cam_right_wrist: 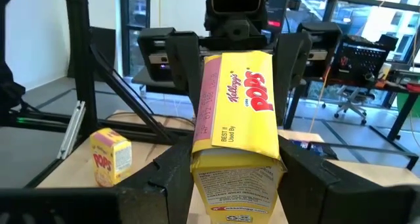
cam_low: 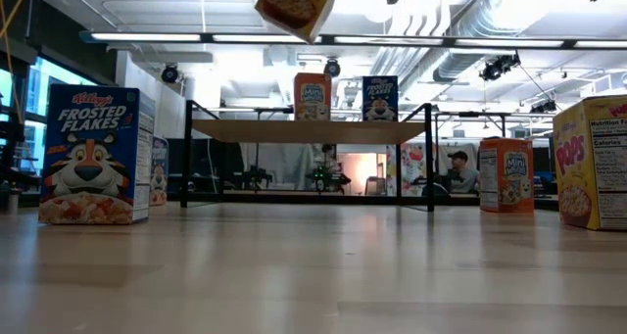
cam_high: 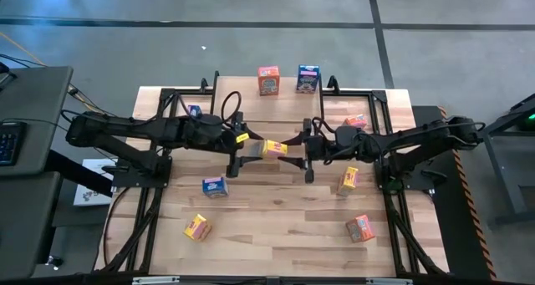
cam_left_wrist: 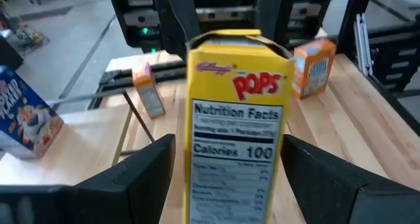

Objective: Stack cereal on shelf
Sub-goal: Put the middle yellow cereal box on the shelf

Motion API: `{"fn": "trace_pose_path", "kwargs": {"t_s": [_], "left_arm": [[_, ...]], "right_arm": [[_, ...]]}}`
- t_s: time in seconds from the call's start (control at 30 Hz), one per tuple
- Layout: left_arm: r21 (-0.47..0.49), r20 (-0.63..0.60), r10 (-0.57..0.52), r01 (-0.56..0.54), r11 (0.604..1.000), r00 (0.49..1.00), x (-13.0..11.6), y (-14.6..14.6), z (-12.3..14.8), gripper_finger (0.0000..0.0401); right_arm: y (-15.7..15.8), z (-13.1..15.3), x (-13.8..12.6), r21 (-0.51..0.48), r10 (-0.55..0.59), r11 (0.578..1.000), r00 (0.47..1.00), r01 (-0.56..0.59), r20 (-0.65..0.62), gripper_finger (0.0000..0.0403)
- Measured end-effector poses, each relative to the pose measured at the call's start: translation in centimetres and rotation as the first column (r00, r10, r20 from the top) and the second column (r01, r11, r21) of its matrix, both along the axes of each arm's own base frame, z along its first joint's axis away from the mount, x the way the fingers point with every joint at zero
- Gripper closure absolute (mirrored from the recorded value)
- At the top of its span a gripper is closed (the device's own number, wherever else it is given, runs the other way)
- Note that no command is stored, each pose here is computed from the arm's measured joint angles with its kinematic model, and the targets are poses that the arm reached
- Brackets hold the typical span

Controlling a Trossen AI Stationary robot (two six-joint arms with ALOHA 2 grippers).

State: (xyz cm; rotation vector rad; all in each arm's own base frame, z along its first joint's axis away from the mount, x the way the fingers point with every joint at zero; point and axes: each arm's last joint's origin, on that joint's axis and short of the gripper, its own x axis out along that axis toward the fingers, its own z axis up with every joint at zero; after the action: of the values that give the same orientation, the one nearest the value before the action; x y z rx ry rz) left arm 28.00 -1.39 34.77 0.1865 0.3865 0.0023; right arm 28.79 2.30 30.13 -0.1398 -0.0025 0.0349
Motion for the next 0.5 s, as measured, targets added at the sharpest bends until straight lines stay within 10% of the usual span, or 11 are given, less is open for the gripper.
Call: {"fn": "trace_pose_path", "kwargs": {"t_s": [0.5], "left_arm": [[0.006,0.026,-0.053,0.053,0.999,0.998,0.10,-0.14,0.24,0.0208]], "right_arm": [[0.00,0.11,0.00,0.001,0.001,1.000,1.000,-0.001,0.012,0.0230]]}}
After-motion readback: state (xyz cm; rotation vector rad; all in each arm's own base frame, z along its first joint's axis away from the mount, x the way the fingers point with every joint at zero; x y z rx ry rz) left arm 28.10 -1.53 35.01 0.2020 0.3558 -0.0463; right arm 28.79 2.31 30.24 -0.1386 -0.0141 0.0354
